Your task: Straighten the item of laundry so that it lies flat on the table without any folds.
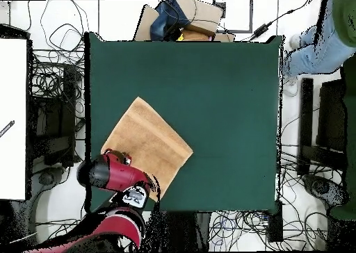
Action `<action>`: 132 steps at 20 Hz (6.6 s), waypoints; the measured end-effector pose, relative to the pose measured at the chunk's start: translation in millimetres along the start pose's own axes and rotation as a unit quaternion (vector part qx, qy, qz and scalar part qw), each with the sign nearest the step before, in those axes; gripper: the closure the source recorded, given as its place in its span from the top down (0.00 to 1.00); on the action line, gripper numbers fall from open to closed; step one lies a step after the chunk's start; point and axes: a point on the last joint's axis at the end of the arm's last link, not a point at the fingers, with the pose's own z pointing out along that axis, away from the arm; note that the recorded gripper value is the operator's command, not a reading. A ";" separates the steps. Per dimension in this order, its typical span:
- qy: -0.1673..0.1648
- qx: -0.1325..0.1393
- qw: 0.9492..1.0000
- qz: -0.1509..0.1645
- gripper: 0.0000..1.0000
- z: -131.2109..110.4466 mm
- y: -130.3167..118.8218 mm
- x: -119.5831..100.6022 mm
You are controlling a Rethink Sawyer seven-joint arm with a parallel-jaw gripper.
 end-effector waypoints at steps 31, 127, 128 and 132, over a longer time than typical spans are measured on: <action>0.037 -0.071 0.994 0.070 0.00 1.6 -58.7 -47.6; 0.070 -0.008 0.980 0.186 0.00 7.2 -193.4 -78.8; 0.071 -0.007 0.980 0.184 0.00 10.5 -193.3 -77.9; 0.071 -0.008 0.981 0.179 0.00 14.8 -192.6 -79.1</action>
